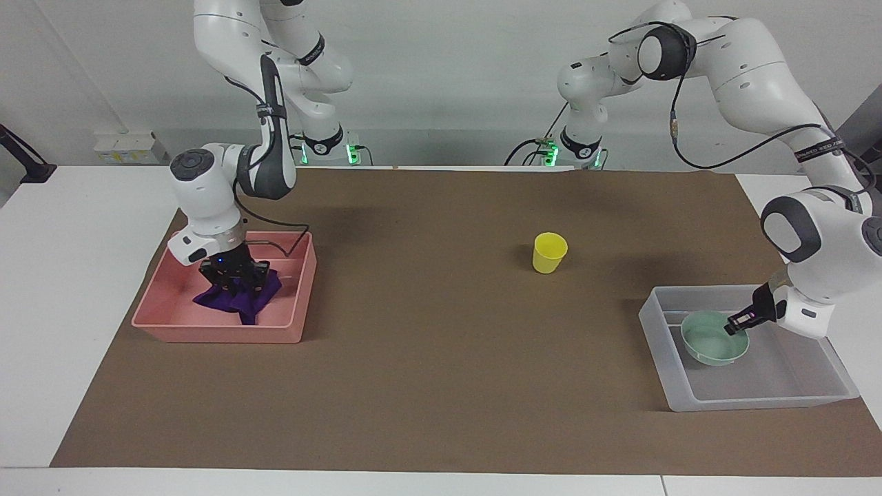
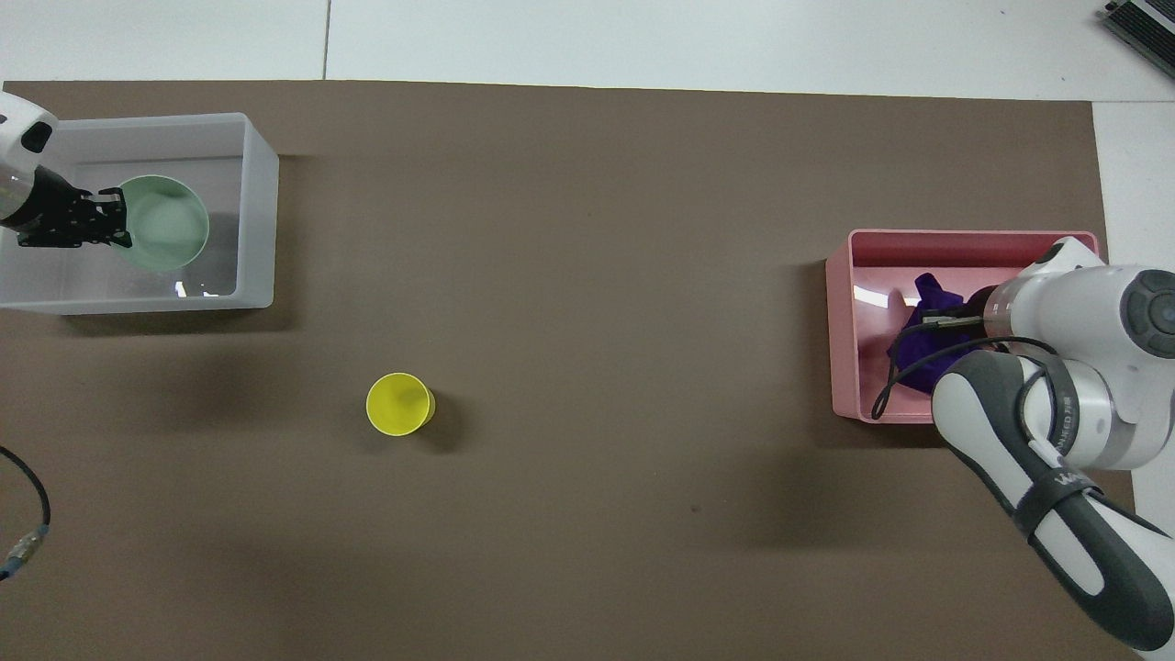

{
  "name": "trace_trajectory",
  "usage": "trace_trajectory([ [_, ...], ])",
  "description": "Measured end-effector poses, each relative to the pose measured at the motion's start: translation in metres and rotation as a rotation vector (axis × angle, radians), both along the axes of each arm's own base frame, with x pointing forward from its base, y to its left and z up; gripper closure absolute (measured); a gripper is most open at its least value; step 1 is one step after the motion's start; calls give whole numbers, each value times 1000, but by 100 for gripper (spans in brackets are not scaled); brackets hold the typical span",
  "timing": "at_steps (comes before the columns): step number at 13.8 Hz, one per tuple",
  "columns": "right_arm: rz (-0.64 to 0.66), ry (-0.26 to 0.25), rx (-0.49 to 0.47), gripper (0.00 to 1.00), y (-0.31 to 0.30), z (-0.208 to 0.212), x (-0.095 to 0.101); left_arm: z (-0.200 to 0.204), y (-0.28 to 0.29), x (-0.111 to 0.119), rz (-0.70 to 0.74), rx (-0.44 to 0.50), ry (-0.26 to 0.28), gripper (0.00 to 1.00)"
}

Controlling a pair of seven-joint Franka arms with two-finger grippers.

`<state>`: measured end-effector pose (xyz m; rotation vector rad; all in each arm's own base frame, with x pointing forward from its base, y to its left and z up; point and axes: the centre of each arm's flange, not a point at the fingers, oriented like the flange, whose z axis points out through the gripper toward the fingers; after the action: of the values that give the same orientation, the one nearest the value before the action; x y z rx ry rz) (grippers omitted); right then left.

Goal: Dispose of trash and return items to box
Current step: 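Release the cloth in the pink box while the left gripper releases the bowl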

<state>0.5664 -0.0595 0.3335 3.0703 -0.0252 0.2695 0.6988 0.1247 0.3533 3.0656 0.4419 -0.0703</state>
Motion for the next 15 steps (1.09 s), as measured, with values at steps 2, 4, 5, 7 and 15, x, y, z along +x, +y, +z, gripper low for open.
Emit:
trace_trajectory([
  [2,-19,-11,8,11,16,13,5,-3,-1,3,-1,2,-15,80],
  [4,-51,6,19,0,36,36,9,0,-2,6,-3,5,-39,58],
  [5,-70,14,25,0,48,49,11,6,-3,9,-5,7,-60,44],
  [7,-109,24,36,0,77,69,11,28,-8,15,-13,9,-93,21],
  [15,-144,66,34,0,86,240,-11,143,-166,-51,-106,-17,103,0],
])
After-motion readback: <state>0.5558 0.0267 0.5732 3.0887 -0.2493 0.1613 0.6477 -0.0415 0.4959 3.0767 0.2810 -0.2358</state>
